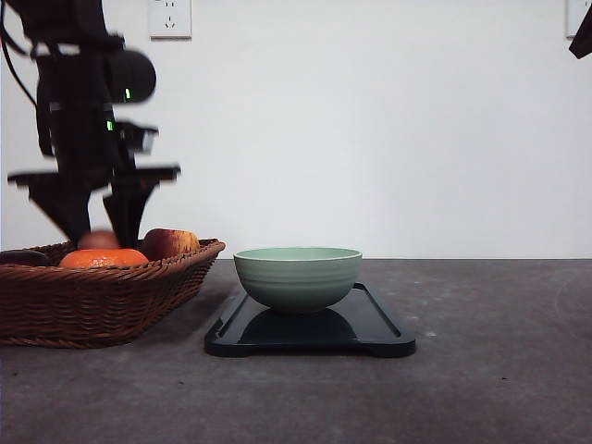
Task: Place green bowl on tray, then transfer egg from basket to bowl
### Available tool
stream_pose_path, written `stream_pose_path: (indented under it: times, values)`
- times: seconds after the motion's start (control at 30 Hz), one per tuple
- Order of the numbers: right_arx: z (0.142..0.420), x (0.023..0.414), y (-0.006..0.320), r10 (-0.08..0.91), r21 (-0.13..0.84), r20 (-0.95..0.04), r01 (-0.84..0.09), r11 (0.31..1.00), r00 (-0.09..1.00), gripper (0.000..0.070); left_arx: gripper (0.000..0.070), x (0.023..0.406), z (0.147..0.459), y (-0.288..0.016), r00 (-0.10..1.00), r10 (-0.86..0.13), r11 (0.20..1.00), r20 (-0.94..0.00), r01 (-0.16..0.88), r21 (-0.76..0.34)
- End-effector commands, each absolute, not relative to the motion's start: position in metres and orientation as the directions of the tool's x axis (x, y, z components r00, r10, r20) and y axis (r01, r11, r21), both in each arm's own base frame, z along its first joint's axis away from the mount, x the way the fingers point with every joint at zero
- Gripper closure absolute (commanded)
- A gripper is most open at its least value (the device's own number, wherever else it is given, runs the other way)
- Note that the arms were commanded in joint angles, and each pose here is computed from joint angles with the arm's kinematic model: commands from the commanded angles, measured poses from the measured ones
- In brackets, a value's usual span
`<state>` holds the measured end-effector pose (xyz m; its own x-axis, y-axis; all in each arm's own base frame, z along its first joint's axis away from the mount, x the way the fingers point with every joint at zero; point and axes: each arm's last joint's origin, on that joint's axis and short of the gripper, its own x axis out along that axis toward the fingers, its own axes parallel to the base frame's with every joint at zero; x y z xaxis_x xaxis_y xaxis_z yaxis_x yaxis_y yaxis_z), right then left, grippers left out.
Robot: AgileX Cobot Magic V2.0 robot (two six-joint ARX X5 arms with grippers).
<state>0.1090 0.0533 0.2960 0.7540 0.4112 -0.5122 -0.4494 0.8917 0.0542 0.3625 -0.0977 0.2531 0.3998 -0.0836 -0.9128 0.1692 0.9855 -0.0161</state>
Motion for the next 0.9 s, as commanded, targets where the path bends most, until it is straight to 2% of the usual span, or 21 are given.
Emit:
stream_pose_path:
  times: [0.0,0.23,0.43,0.6,0.87]
  values:
    - [0.298,0.110,0.054,0.414,0.054,-0.504,-0.450,0.891,0.758,0.0435,0.0553,0.361,0.278,-0.100,0.471,-0.104,0.984,-0.876,0.179,-0.020]
    - [0.298,0.110,0.054,0.414,0.054,-0.504,-0.450,0.891,0.758,0.0434,0.0553,0.335,0.338,-0.109,0.628,-0.182,0.972,-0.756,0.230,-0.042]
    - [0.298,0.110,0.054,0.414,0.054,-0.504,-0.450,0.891,0.758,0.0434,0.0552,0.325,0.364,-0.135,0.701,-0.349,0.927,-0.622,0.357,-0.117]
    - [0.298,0.110,0.054,0.414,0.055,-0.504,-0.451,0.891,0.758,0.0434,0.0552,0.324,0.358,-0.168,0.691,-0.423,0.890,-0.586,0.439,-0.125]
    - [0.298,0.110,0.054,0.414,0.055,-0.504,-0.451,0.891,0.758,0.0435,0.0553,0.331,0.323,-0.220,0.622,-0.482,0.839,-0.616,0.530,-0.122]
